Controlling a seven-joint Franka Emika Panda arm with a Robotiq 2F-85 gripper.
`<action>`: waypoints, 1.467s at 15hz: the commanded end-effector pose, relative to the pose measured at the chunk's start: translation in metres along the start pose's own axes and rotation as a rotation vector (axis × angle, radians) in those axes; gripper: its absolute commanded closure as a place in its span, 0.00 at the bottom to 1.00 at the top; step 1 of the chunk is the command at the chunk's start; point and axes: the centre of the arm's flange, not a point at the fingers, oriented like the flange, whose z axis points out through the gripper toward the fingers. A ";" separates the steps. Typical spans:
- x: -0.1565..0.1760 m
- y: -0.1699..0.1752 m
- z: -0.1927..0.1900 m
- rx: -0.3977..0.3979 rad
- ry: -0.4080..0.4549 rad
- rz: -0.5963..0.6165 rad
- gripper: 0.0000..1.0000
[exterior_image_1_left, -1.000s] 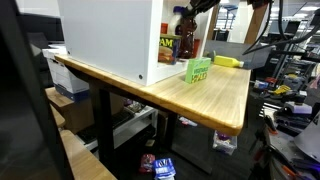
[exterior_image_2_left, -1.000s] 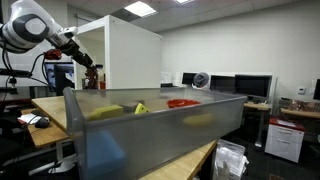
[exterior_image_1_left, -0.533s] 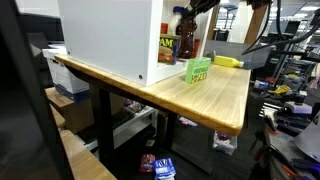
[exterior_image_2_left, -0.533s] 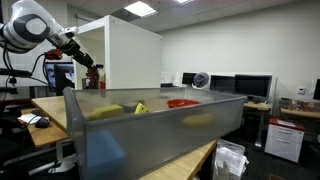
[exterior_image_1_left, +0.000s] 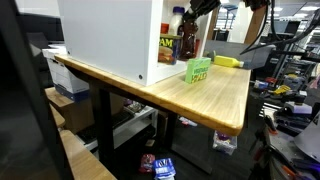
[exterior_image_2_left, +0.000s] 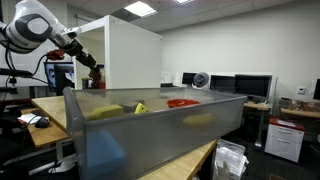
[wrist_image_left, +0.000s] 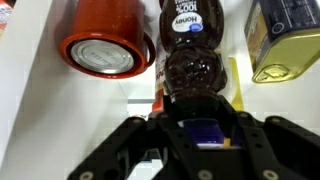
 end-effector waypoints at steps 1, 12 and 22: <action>0.004 0.001 -0.003 -0.007 0.027 0.020 0.80; 0.002 -0.014 0.004 0.007 0.012 0.052 0.80; 0.005 -0.022 0.012 -0.013 0.077 0.100 0.80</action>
